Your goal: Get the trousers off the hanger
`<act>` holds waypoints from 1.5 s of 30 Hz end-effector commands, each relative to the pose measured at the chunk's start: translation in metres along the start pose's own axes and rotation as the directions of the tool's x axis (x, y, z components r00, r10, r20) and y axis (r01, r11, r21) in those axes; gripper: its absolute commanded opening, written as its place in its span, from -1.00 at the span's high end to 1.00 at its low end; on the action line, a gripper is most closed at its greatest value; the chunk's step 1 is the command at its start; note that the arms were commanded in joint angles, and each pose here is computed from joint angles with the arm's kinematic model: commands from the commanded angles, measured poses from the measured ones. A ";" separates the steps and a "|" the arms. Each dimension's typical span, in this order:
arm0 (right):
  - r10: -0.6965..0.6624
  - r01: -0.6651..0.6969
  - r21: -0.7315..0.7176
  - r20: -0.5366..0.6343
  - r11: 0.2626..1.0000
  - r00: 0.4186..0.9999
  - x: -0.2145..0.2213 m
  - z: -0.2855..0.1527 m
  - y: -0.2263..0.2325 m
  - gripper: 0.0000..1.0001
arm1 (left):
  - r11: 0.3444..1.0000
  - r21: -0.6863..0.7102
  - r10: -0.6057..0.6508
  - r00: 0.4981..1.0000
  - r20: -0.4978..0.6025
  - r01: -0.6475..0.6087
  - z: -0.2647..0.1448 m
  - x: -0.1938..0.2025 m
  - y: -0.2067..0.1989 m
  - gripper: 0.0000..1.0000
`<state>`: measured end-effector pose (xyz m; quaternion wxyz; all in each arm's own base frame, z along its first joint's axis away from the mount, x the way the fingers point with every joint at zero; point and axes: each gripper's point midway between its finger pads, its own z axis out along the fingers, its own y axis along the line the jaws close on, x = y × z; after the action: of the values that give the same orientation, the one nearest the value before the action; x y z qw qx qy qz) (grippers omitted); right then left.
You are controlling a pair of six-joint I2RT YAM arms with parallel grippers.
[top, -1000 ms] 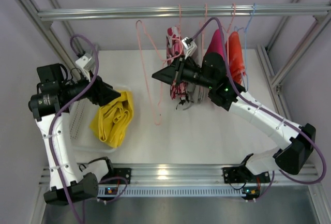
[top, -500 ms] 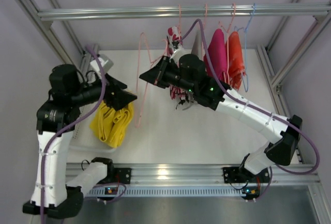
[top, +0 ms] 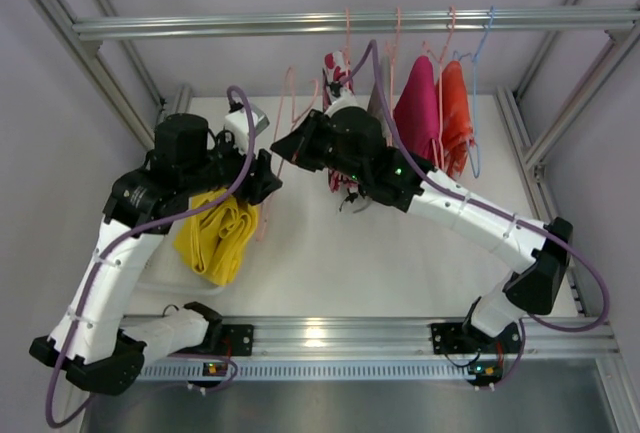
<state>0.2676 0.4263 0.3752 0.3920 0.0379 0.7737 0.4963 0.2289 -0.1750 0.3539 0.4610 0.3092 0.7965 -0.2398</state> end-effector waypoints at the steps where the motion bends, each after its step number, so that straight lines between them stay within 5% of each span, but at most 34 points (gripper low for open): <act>1: 0.000 0.003 -0.048 0.044 0.999 0.999 -0.011 -0.003 0.026 1.00 | 0.995 -0.084 0.043 0.999 -0.027 -0.045 0.008 0.004 0.013 -0.22; 9: 0.000 0.001 -0.038 0.035 0.999 0.999 -0.007 0.003 0.023 1.00 | 0.985 -0.142 0.090 0.995 -0.049 -0.096 0.023 0.008 0.014 0.38; 13: -0.006 0.008 -0.052 0.034 0.999 0.999 -0.007 0.004 0.025 1.00 | 0.987 -0.148 0.063 0.997 -0.037 -0.068 0.023 0.007 0.012 1.00; 14: -0.012 0.013 -0.054 0.034 0.998 0.999 -0.007 0.003 0.024 1.00 | 0.984 -0.169 0.050 0.998 -0.031 -0.055 0.023 0.007 0.015 1.00; 17: -0.024 0.027 -0.085 0.031 0.996 0.999 -0.008 -0.001 0.025 0.44 | 0.981 -0.192 -0.002 1.000 0.015 0.004 0.015 0.001 0.017 1.00; 18: -0.026 0.030 -0.099 0.036 0.995 0.999 -0.011 -0.002 0.026 -0.15 | 0.979 -0.205 -0.015 1.000 0.024 0.020 0.012 0.001 0.022 1.00; 20: -0.047 0.052 -0.111 0.040 0.992 0.998 -0.018 -0.011 0.025 -0.56 | 0.976 -0.195 -0.086 0.995 0.060 0.096 0.004 -0.001 0.020 1.00; 21: -0.064 0.069 -0.117 0.046 0.991 0.997 -0.021 -0.014 0.025 -0.99 | 0.977 -0.181 -0.106 0.992 0.068 0.116 0.004 0.001 0.020 1.00; 26: -0.222 0.244 -0.162 0.141 0.956 0.965 -0.047 -0.056 0.022 -0.99 | 0.960 -0.166 -0.205 0.969 0.138 0.227 -0.003 -0.005 0.021 1.00; 36: -0.516 0.603 -0.224 0.347 0.765 0.783 -0.065 -0.139 0.035 -0.99 | 0.927 -0.217 -0.259 0.940 0.221 0.306 0.018 -0.063 0.056 1.00; 45: -0.583 0.671 -0.194 0.363 0.715 0.727 -0.071 -0.156 0.033 -0.99 | 0.897 -0.283 -0.251 0.917 0.309 0.340 0.046 -0.122 0.092 1.00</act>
<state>0.2010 0.3036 0.4627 0.6151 -0.2114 0.6080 0.4553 0.3496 -0.1780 0.3845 0.5051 0.0962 0.8329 -0.2049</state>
